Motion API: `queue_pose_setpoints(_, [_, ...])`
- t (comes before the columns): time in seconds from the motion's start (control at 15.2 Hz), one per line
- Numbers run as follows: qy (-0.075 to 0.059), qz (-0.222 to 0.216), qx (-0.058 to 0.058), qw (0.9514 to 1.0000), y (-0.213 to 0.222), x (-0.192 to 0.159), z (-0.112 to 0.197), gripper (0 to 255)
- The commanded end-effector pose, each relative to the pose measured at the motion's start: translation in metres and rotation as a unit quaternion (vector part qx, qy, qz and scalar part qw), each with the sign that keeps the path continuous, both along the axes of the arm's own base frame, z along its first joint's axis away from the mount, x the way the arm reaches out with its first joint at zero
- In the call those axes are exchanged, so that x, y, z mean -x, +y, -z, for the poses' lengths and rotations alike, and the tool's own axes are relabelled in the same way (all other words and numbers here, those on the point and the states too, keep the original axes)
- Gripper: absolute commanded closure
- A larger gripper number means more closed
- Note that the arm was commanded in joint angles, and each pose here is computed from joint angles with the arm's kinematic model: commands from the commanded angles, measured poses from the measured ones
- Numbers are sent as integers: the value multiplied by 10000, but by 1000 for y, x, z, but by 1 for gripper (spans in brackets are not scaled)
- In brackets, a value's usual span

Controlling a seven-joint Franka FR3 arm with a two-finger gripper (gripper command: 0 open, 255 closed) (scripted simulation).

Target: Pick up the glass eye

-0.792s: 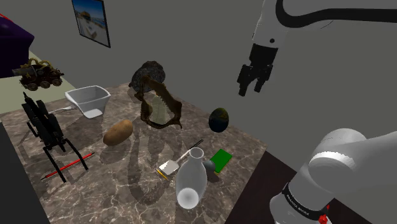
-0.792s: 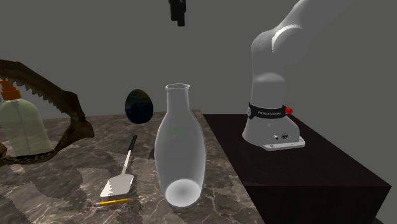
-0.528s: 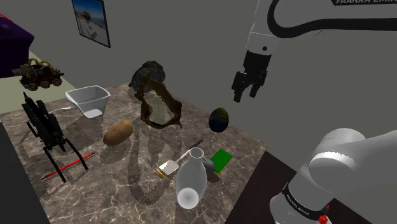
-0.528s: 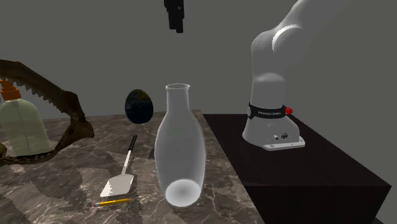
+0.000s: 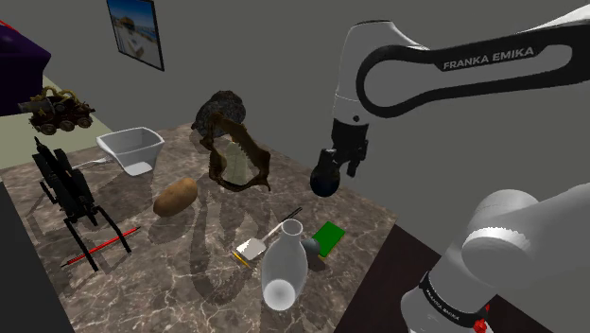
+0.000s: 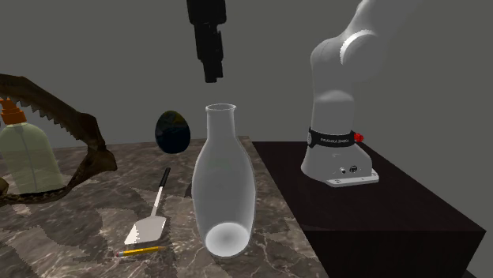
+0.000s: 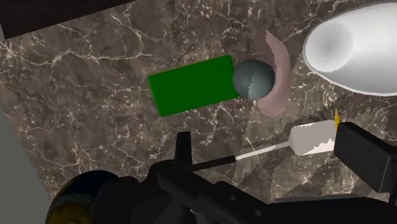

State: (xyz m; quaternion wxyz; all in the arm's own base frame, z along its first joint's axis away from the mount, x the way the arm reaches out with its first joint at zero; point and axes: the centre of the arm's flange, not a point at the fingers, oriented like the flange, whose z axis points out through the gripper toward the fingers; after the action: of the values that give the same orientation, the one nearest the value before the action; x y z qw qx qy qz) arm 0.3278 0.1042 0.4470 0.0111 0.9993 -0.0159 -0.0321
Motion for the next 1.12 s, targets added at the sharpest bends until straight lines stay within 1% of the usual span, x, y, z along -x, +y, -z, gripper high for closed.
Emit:
queue_pose_setpoints(0.0, [41, -36, 50, 10000, 17, -5, 24, 0])
queue_pose_setpoints(0.73, [299, -236, 330, 9987, 96, -17, 152, 0])
queue_pose_setpoints(0.79, [313, -246, 345, 9986, 100, -17, 159, 0])
queue_pose_setpoints(1.06, [313, -246, 345, 9986, 100, -17, 180, 0])
